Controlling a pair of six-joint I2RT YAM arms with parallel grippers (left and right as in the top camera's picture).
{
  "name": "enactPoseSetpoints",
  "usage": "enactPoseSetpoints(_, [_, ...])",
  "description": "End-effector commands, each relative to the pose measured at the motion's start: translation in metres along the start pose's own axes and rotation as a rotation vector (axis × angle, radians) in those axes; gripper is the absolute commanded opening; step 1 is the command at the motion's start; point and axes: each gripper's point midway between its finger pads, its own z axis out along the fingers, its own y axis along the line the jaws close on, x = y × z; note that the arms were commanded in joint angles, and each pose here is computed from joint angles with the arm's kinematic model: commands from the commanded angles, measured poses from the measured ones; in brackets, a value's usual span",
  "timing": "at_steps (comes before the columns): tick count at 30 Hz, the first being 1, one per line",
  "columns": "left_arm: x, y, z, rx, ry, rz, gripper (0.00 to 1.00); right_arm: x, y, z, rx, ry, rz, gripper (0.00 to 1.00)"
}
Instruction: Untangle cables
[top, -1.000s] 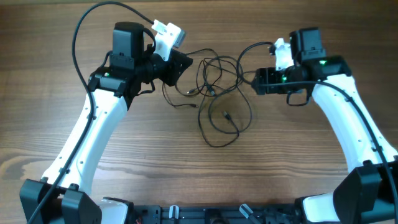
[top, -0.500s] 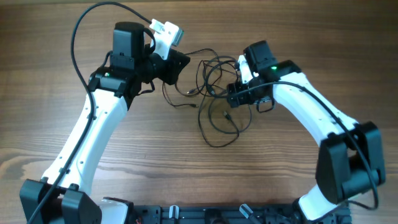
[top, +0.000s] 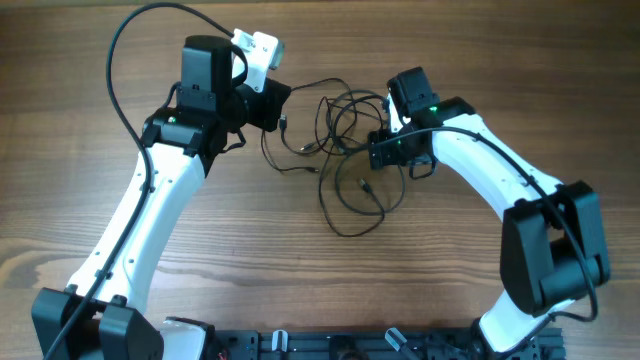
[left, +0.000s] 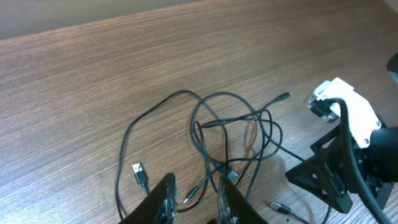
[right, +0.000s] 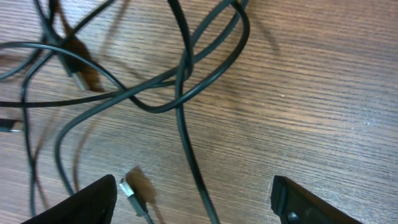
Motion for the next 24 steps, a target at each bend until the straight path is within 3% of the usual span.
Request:
enactPoseSetpoints(1, [-0.001,0.007,-0.001,-0.026,0.002,-0.021,0.23,0.012,-0.008,0.020,0.038,0.059,0.018,0.80])
enactPoseSetpoints(3, [-0.001,0.007,-0.001,-0.026,0.004,-0.021,0.24,0.014,-0.009,0.023,0.041,0.069,0.019,0.75])
enactPoseSetpoints(4, [-0.001,0.007,-0.001,-0.026,0.005,-0.021,0.24,0.013,-0.009,0.023,0.041,0.068,0.027,0.64])
enactPoseSetpoints(5, [0.000,0.007,-0.001,-0.026,0.006,-0.022,0.24,0.013,-0.009,0.023,0.041,0.067,0.042,0.50])
enactPoseSetpoints(7, [0.000,0.007,-0.001,-0.026,0.006,-0.022,0.24,0.014,-0.008,0.023,0.039,0.071,0.051,0.08])
enactPoseSetpoints(8, [0.000,0.007,-0.001,-0.026,0.006,-0.022,0.24,0.014,-0.007,0.023,0.035,0.072,0.069,0.04])
enactPoseSetpoints(12, [0.000,0.007,-0.001,-0.026,0.007,-0.023,0.24,-0.026,0.004,-0.021,-0.011,-0.049,0.043,0.05])
enactPoseSetpoints(17, [0.014,-0.011,-0.002,0.072,0.062,-0.040,0.24,-0.109,0.027,-0.180,-0.063,-0.391,0.005,0.04])
enactPoseSetpoints(20, [0.019,-0.031,-0.005,0.190,0.078,-0.001,0.26,-0.122,0.033,-0.228,-0.074,-0.476,-0.026,0.04])
enactPoseSetpoints(24, [0.016,-0.062,-0.014,0.383,0.045,0.087,0.29,-0.129,0.030,-0.254,-0.077,-0.530,-0.019,0.04])
